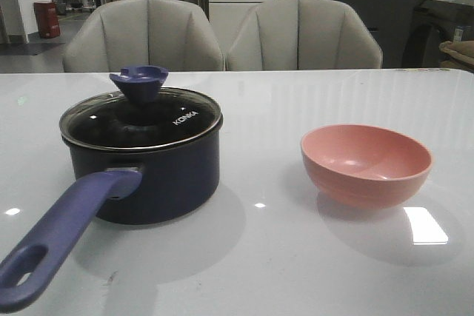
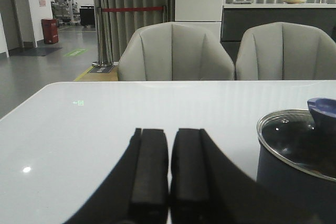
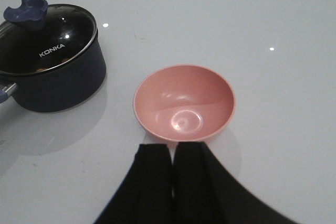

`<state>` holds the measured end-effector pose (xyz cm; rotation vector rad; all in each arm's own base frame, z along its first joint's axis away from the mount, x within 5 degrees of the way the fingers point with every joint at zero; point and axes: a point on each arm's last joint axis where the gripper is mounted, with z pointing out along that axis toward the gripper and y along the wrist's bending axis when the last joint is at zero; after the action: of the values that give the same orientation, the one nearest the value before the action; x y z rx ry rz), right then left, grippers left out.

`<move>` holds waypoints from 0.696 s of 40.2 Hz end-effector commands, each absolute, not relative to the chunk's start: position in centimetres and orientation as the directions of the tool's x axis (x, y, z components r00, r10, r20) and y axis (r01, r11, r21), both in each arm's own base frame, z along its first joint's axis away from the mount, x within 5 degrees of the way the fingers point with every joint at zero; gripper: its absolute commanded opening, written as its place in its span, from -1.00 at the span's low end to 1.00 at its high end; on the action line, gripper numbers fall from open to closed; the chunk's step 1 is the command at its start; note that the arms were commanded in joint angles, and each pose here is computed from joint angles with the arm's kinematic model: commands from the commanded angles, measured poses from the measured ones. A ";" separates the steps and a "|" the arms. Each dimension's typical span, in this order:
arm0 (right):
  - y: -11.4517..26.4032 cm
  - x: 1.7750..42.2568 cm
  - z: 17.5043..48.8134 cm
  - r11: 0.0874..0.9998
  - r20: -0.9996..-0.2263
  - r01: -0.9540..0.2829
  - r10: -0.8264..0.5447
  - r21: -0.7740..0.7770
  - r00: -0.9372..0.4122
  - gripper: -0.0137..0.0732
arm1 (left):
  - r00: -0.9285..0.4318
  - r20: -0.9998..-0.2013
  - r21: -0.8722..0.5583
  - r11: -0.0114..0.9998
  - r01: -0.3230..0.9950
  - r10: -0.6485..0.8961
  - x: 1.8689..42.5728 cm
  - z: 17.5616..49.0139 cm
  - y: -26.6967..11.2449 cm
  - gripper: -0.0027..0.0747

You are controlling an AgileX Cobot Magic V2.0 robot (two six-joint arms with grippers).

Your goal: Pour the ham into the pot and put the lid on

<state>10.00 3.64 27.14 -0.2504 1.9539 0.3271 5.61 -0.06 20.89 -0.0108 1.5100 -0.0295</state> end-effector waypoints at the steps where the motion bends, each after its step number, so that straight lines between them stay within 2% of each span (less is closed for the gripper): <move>1: 3.6 10.3 28.6 0.943 -0.952 -0.318 -0.001 0.102 -0.307 -0.34 | 0.134 -0.990 -0.039 0.999 0.014 -0.040 5.5 20.7 0.0 -0.64; 28: 3.6 10.3 28.7 0.943 -0.954 -0.316 0.001 0.101 -0.301 -0.34 | 0.134 -0.990 -0.039 0.999 0.014 -0.040 5.5 20.7 0.0 -0.64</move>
<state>10.00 3.64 27.14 -0.2504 1.9539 0.3271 5.61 -0.06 20.89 -0.0119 1.5100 -0.0307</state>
